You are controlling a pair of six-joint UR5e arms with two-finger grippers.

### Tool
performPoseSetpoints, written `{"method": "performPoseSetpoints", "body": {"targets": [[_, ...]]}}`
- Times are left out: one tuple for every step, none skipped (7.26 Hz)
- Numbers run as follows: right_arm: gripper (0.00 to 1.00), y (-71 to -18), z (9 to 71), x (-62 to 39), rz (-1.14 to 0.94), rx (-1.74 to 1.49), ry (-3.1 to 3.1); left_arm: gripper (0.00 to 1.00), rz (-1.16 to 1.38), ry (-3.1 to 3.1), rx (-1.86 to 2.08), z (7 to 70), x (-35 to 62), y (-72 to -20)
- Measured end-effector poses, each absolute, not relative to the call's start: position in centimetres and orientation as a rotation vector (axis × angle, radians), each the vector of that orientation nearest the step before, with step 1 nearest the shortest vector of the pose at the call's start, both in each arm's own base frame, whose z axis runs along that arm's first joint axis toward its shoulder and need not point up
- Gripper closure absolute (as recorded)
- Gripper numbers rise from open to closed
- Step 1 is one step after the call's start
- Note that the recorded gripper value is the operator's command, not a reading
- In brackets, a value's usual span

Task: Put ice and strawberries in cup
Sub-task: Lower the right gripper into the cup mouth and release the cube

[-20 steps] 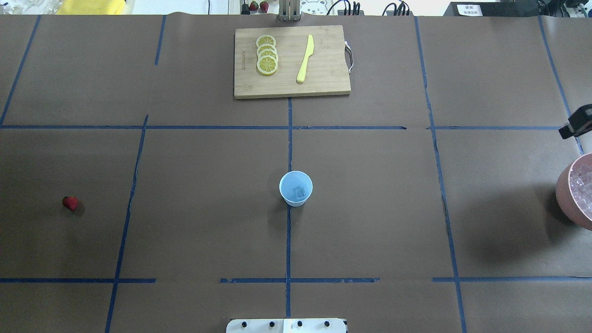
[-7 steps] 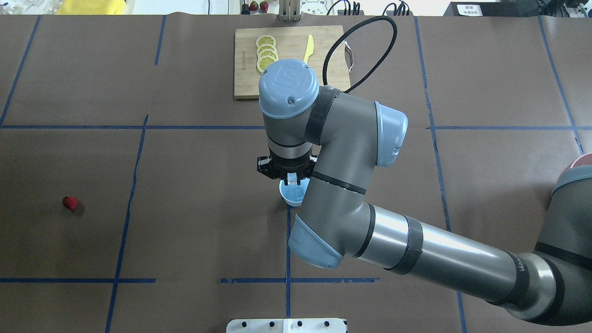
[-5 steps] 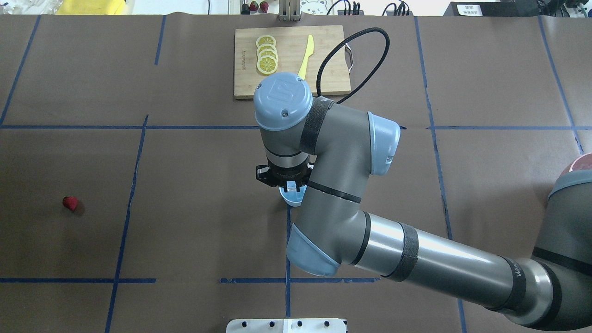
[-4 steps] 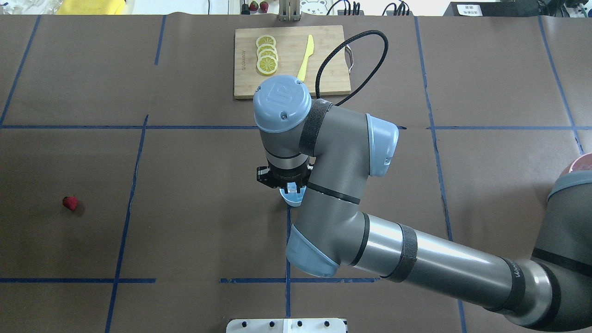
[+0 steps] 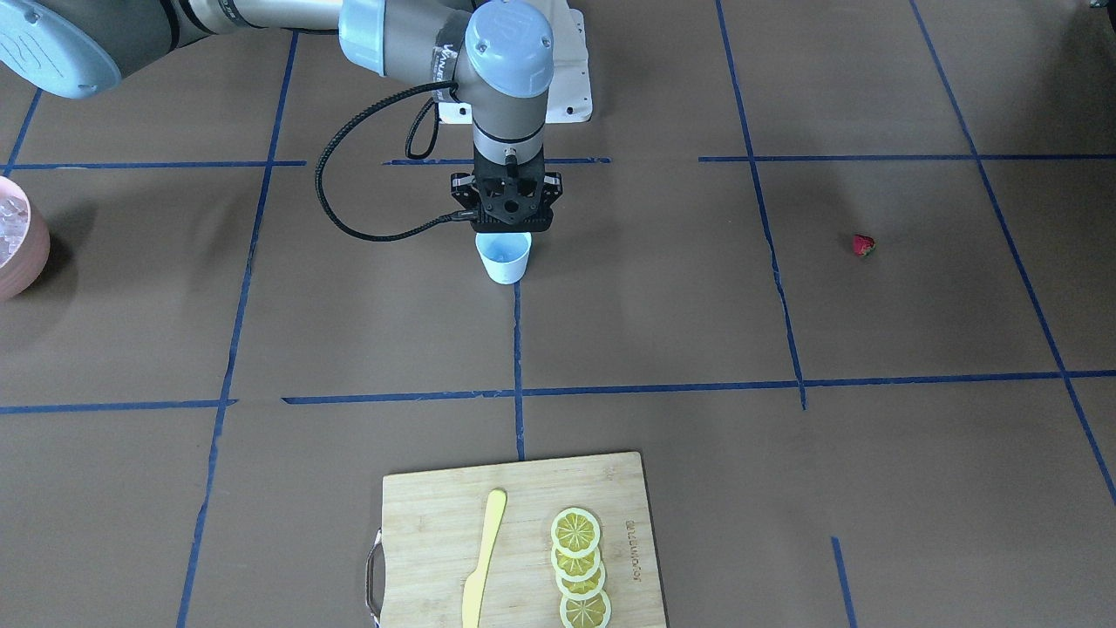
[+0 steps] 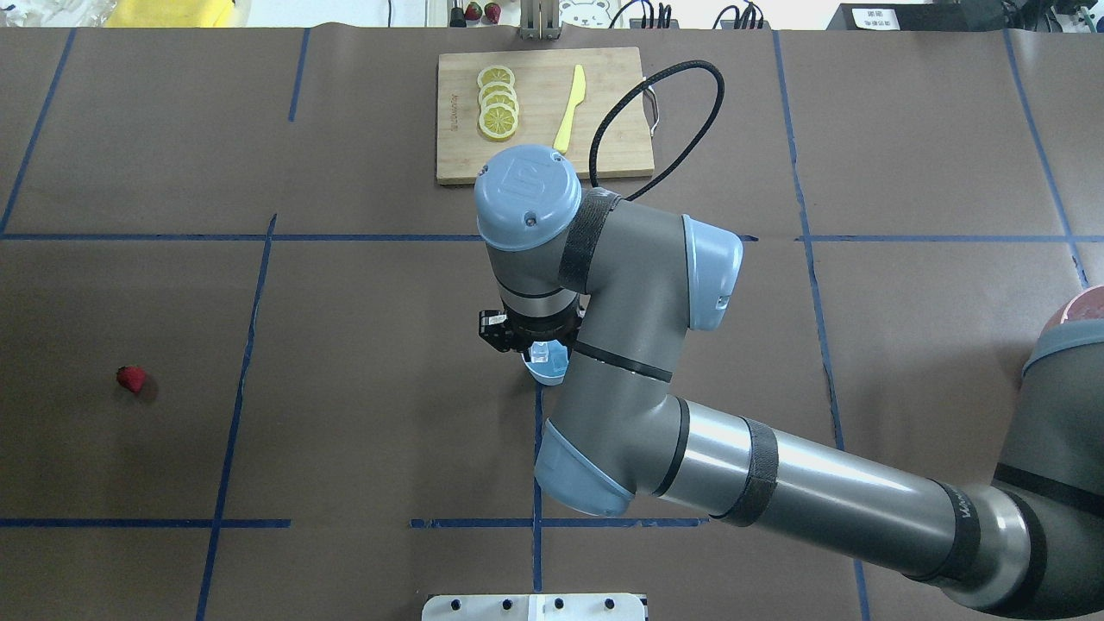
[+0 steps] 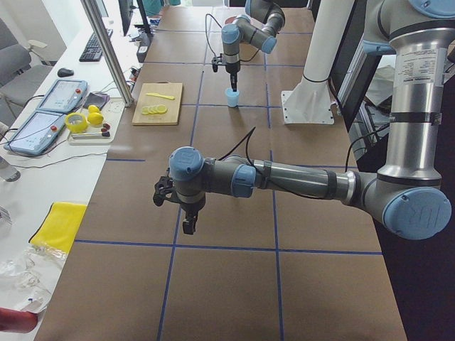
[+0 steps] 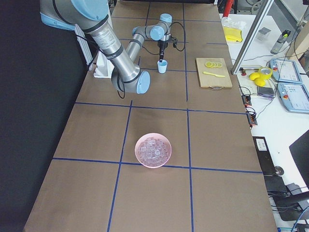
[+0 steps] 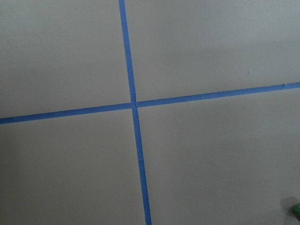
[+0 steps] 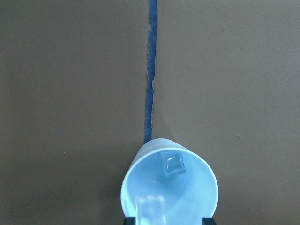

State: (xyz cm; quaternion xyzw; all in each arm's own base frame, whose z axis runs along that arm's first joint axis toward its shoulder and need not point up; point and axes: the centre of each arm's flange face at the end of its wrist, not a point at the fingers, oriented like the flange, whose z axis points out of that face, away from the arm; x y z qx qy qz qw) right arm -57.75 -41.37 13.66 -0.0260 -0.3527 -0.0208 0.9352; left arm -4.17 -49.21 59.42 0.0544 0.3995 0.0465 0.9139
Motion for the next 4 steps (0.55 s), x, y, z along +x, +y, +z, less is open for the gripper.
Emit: {"method": "performPoseSetpoints", "body": {"targets": [[0.01, -41.4, 13.6, -57.7, -0.041, -0.048, -0.720, 0.00, 0.096, 0.823, 0.112, 59.4, -4.2, -49.2], [0.01, -41.4, 13.4, -57.6, -0.041, -0.044, -0.723, 0.00, 0.096, 0.823, 0.112, 59.4, -4.2, -49.2], [0.01, -41.5, 13.2, -57.3, -0.039, -0.040, -0.727, 0.00, 0.096, 0.823, 0.112, 59.4, -4.2, -49.2], [0.01, -41.9, 13.0, -56.1, -0.028, -0.032, -0.734, 0.00, 0.097, 0.823, 0.114, 59.3, -4.1, -49.3]]}}
